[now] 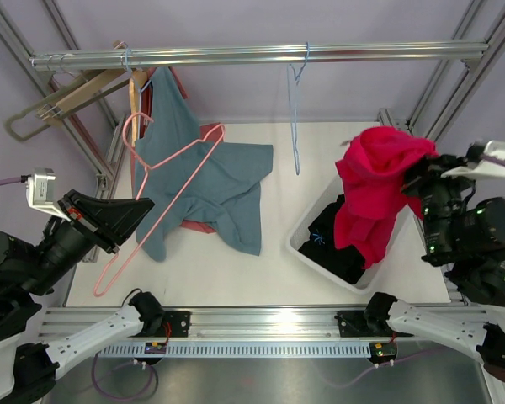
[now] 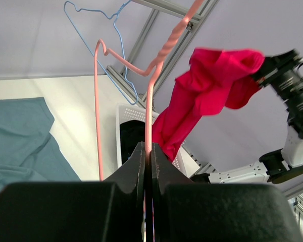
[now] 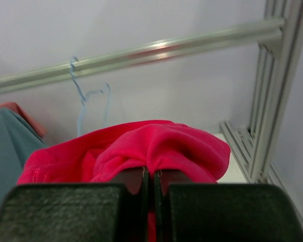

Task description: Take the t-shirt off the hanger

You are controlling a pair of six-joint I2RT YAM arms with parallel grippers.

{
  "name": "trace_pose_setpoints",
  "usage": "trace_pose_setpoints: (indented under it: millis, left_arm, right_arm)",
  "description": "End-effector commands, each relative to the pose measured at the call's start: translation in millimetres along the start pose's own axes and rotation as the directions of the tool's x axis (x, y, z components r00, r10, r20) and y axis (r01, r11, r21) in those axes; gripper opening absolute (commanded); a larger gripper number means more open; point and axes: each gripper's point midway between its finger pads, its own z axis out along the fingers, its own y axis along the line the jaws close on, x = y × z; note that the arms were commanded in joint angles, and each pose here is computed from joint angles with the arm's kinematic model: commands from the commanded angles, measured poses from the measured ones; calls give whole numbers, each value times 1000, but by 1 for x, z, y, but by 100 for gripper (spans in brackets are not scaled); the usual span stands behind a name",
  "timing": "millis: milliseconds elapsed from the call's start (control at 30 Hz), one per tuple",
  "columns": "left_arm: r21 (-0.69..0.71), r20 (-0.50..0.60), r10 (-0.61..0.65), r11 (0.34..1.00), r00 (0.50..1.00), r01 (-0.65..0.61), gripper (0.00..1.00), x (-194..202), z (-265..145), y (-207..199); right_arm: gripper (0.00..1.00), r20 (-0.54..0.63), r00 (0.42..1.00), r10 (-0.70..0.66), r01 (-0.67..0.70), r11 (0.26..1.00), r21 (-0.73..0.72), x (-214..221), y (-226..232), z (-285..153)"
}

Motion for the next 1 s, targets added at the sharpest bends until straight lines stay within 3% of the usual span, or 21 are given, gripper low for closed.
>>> trace_pose_setpoints:
  millis: [0, 133, 200, 233, 267, 300, 333, 467, 600, 633, 667, 733, 867, 967]
  left_arm:
    - [40, 63, 1, 999, 998, -4, 0, -15, 1, -9]
    - [32, 62, 3, 999, 998, -5, 0, -12, 8, -7]
    - [30, 55, 4, 1000, 998, -6, 0, -8, 14, -5]
    - [29, 46, 5, 1000, 999, -6, 0, -6, 17, -5]
    - [25, 40, 6, 1000, 999, -7, 0, -4, 20, -4]
    - [26, 41, 5, 1000, 999, -6, 0, -3, 23, -4]
    - [22, 31, 6, 1000, 999, -7, 0, 1, 26, -2]
    - [-1, 19, 19, 1000, 1000, -19, 0, 4, 38, 2]
    - [-80, 40, 73, 994, 996, -70, 0, -1, 46, 17]
    - [-111, 42, 85, 991, 996, -80, 0, 0, 49, 23]
    - [-120, 34, 92, 989, 995, -87, 0, 2, 52, 26]
    - [-138, 14, 102, 985, 995, -99, 0, 8, 59, 31]
    - [-162, 12, 110, 981, 994, -107, 0, 13, 63, 37]
    - [-160, 16, 112, 981, 994, -108, 0, 11, 69, 36]
  right_arm:
    - [0, -103, 994, 23, -7, 988, 154, 84, -17, -5]
    - [0, -244, 964, 101, -50, 977, 206, 191, -26, -27]
    - [0, -357, 921, 156, -71, 968, 240, 258, -23, -41]
    - [0, -365, 892, 266, -161, 943, 292, 277, -19, -45]
    - [0, -431, 866, 255, -115, 939, 324, 313, -27, -59]
    - [0, -454, 847, 276, -102, 923, 370, 334, -32, -66]
    - [0, -428, 817, 385, -176, 875, 451, 348, -34, -72]
    - [0, -478, 753, 451, -153, 827, 540, 404, -44, -97]
    - [13, -476, 770, 425, -137, 839, 527, 392, -44, -93]
    - [37, -487, 785, 382, -107, 859, 501, 380, -47, -91]
    - [55, -478, 800, 363, -113, 873, 475, 356, -44, -84]
    - [74, -474, 814, 336, -131, 901, 414, 322, -47, -83]
    - [84, -501, 794, 344, -263, 938, 226, 265, -33, -89]
    - [85, -513, 782, 354, -336, 932, 132, 236, -31, -99]
